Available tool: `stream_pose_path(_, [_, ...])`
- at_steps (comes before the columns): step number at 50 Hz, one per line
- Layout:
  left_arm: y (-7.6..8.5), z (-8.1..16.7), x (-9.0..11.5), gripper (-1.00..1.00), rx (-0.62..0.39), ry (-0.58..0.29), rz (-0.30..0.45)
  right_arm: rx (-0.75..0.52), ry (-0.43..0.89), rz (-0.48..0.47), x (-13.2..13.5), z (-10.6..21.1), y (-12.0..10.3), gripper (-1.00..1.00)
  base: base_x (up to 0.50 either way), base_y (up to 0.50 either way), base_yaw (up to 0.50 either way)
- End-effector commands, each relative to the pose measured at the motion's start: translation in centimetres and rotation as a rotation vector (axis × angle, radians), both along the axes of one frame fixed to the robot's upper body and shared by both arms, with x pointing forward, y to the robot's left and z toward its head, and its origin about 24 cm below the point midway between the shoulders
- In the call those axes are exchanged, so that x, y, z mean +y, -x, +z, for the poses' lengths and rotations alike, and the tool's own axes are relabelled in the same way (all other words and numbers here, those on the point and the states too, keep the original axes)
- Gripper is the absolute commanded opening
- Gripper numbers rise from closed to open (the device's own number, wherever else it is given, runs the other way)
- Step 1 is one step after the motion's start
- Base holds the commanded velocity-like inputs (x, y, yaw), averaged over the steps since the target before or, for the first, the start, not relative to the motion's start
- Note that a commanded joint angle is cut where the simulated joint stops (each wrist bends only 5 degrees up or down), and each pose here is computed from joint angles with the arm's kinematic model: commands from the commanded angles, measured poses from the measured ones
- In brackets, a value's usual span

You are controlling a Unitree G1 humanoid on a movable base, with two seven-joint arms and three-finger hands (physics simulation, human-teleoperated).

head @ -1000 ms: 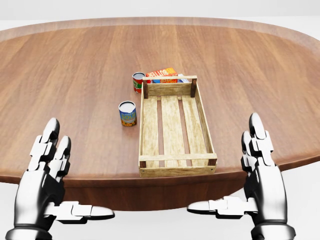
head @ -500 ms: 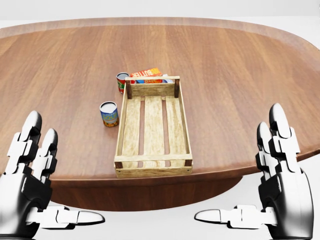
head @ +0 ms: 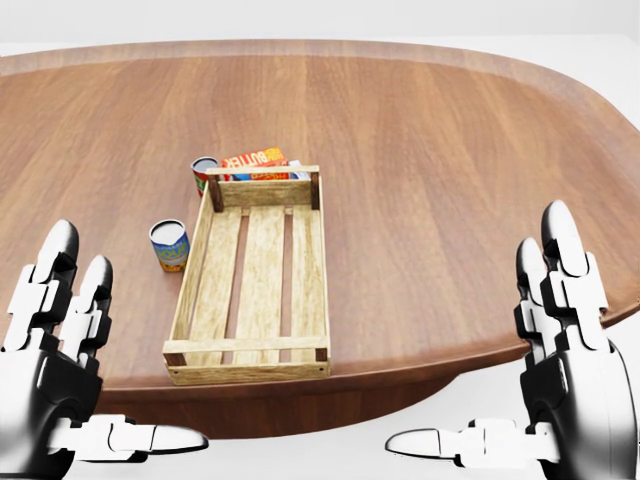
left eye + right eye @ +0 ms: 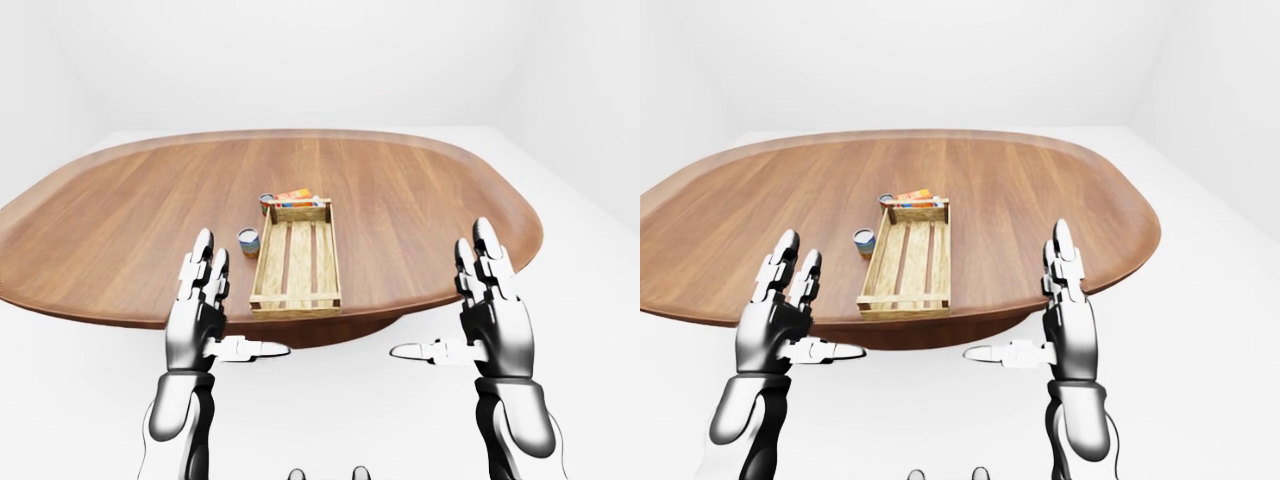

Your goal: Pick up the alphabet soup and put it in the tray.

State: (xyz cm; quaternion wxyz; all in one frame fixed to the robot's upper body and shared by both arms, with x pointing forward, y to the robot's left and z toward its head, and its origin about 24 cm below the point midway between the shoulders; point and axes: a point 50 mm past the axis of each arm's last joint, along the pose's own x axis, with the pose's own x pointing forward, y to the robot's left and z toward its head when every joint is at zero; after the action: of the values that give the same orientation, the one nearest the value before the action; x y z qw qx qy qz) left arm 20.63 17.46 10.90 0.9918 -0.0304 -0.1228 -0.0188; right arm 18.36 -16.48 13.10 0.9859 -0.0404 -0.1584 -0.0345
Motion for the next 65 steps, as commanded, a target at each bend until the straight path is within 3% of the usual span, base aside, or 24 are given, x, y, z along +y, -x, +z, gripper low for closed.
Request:
stream_pose_path(1, [-0.01,-0.02,0.06,1.0,0.0,0.005,-0.002,-0.007,0.024,0.012,0.38,0.23,0.19,0.99,0.5,0.0,0.0])
stream_pose_path(41, [0.1,0.15,0.08,1.0,-0.006,0.001,0.001,-0.028,0.024,0.031,0.78,0.73,0.5,1.0,0.5,0.02,0.0])
stream_pose_path(65, [0.31,0.46,0.16,1.0,-0.017,-0.032,-0.002,-0.017,0.012,0.036,0.85,0.47,0.42,0.99,0.01,0.0,0.0])
